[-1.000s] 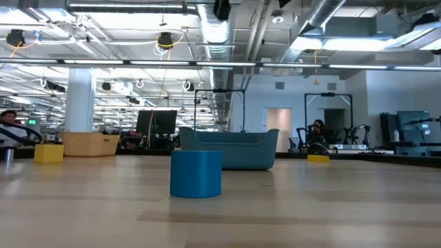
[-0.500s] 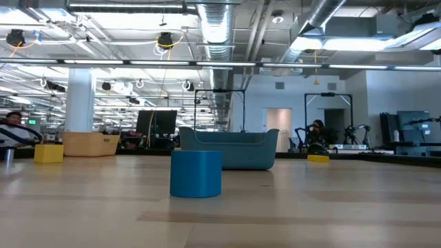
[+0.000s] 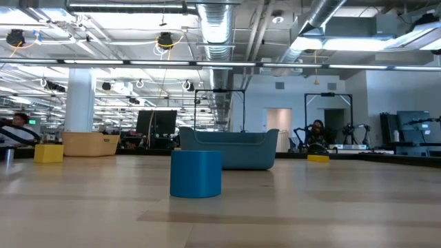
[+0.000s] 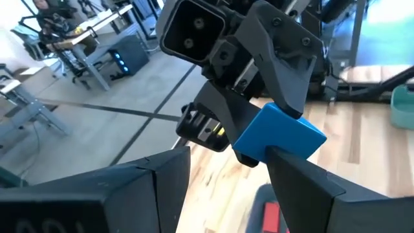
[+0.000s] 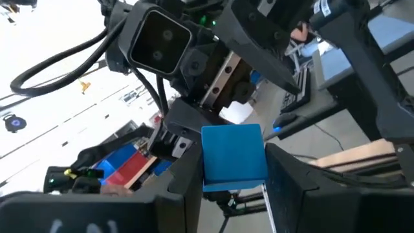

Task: Sort & place blocks by color
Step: Put the top right blue block into the yellow bin

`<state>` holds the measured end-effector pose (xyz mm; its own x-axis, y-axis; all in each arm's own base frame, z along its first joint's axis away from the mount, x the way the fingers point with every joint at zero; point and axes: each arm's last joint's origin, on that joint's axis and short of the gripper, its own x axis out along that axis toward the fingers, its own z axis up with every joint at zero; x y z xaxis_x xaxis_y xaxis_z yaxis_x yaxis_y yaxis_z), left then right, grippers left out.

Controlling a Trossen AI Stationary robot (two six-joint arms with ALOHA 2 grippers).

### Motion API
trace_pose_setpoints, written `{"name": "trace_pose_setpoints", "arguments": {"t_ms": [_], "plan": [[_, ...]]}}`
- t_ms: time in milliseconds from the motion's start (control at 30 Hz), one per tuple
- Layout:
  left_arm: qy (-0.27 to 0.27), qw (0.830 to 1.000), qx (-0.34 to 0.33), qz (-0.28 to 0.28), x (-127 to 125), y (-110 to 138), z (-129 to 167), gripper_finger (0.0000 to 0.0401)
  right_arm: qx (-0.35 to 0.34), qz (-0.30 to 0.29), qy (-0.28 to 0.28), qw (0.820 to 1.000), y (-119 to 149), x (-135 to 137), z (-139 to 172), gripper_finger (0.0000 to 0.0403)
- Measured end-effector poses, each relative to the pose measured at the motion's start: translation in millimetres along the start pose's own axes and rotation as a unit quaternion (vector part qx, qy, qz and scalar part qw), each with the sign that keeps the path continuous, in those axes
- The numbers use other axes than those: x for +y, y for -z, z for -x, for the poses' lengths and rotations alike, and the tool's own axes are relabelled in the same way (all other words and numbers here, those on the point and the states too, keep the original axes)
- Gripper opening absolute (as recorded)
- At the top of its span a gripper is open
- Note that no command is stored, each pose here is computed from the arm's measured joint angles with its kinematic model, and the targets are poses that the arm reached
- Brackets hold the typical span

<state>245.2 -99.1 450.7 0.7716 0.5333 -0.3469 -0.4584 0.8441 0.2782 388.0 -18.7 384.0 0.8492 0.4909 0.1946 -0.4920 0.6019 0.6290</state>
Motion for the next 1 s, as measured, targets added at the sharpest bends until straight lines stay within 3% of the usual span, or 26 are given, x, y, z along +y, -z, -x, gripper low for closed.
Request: {"name": "trace_pose_setpoints", "arguments": {"t_ms": [333,600,867,1000], "plan": [[-0.024,0.999,0.022,0.01,8,3,-12,0.0196,0.004,0.001,0.012,1.0,-25,-25,27,0.0146],[-0.039,0.998,0.034,0.026,16,3,-20,0.0201,0.019,-0.002,-0.008,1.0,-31,-27,34,0.0146],[0.016,0.999,0.028,-0.034,10,-4,-32,0.0234,0.004,-0.007,0.007,1.0,-28,-25,29,0.0144],[0.01,0.997,0.034,-0.063,2,-3,-46,0.0243,0.004,-0.007,0.004,1.0,-26,-23,27,0.0146]]}}
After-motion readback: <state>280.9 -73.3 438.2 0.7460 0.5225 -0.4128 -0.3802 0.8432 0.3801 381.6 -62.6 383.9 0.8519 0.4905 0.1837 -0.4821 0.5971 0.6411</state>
